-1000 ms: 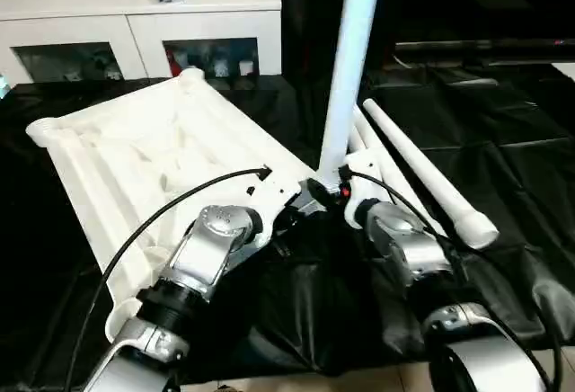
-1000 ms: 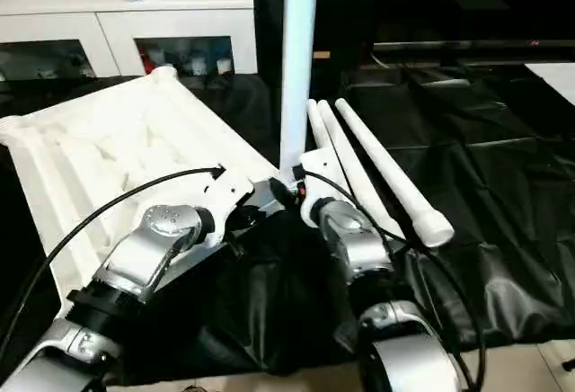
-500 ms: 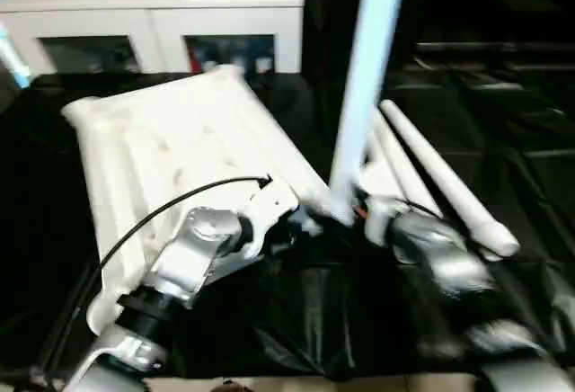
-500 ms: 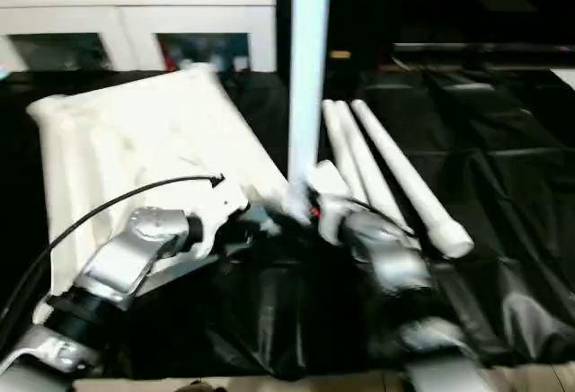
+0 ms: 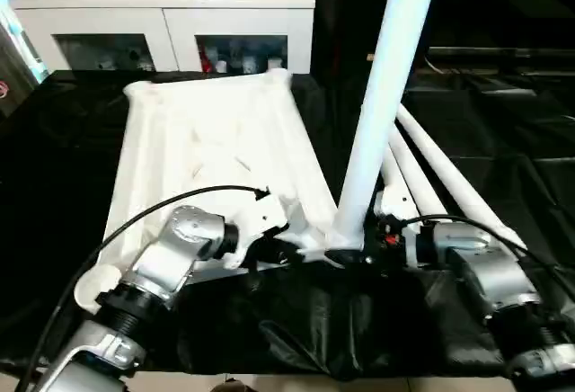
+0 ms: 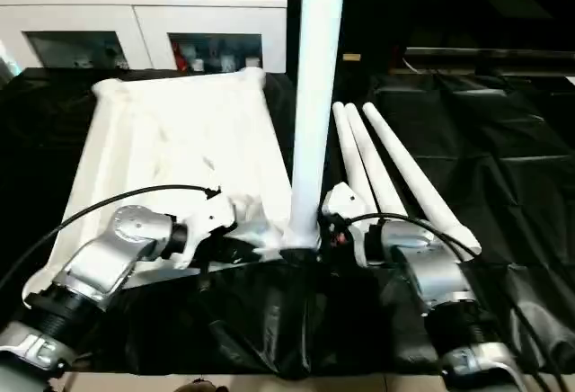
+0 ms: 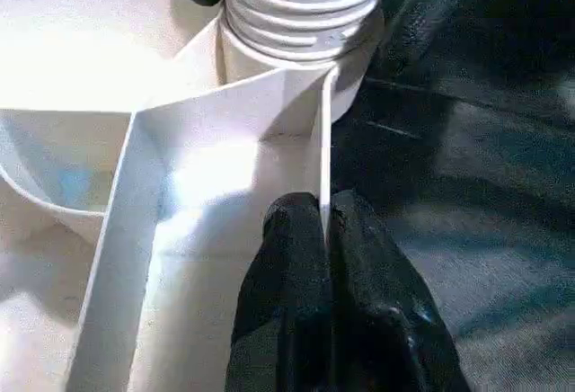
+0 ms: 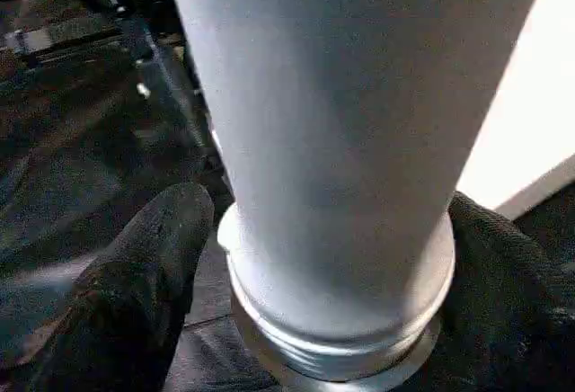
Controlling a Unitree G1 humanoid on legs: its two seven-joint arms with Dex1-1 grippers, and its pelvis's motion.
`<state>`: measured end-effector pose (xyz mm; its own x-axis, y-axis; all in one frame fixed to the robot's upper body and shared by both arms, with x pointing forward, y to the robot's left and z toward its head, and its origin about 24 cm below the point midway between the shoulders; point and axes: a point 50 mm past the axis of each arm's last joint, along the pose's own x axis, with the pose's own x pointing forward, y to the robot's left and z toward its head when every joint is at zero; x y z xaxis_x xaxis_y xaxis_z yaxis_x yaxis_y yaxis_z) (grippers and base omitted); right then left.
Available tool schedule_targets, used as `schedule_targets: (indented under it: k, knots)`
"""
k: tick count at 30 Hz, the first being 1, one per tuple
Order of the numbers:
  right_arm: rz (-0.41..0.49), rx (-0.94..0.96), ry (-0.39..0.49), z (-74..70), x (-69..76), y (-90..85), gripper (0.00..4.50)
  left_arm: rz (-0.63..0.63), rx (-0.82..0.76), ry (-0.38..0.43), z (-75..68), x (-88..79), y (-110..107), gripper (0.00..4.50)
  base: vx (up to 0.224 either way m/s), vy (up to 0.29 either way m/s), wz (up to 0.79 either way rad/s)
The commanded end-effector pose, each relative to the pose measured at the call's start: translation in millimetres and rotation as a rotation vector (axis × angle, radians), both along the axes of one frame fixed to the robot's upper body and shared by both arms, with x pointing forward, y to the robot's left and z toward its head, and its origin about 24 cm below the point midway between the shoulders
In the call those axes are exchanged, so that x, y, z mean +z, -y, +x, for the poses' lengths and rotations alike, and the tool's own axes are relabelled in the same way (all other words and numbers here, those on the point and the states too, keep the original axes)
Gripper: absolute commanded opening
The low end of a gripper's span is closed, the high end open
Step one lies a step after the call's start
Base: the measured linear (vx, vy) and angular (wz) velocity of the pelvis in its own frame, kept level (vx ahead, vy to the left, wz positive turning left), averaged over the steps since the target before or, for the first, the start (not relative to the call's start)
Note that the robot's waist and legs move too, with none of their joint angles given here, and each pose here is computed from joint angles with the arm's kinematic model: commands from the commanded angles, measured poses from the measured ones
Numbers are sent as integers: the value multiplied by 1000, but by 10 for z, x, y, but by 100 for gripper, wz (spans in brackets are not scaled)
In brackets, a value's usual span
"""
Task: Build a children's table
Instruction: Rotate leg to tighten
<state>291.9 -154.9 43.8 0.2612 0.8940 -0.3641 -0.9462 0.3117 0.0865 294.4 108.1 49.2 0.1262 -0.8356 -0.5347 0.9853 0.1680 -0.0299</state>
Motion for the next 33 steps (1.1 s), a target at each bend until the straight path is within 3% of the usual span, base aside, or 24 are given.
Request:
schedule_targets:
  k: [1, 8, 11, 15, 20, 25, 28, 29, 33]
  knots:
    - [14, 100, -44, -98, -49, -140, 355, -23, -51, 20, 7, 69, 85, 0, 0, 0, 0]
    - [19, 116, -69, -134, -64, -170, 293, -31, -71, 4, -25, 59, 80, 0, 0, 0, 0]
    - [45, 66, -69, -108, -97, -233, 286, -60, -41, 16, -10, 78, 124, 0, 0, 0, 0]
    - [21, -119, -41, 20, -203, -331, 283, -90, 63, 53, 64, 104, 216, 0, 0, 0, 0]
    - [-10, -489, -26, 280, -347, -493, 280, -113, 266, 101, 197, 144, 358, 0, 0, 0, 0]
    - [22, -701, -75, 425, -345, -704, 278, -95, 396, 139, 243, 157, 445, 0, 0, 0, 0]
    - [21, -707, -55, 449, -325, -764, 278, -109, 393, 145, 214, 168, 485, 0, 0, 0, 0]
    - [25, -696, -51, 450, -322, -792, 333, -120, 375, 153, 189, 178, 507, 0, 0, 0, 0]
    - [46, -674, -54, 460, -314, -807, 369, -130, 332, 145, 136, 165, 517, 0, 0, 0, 0]
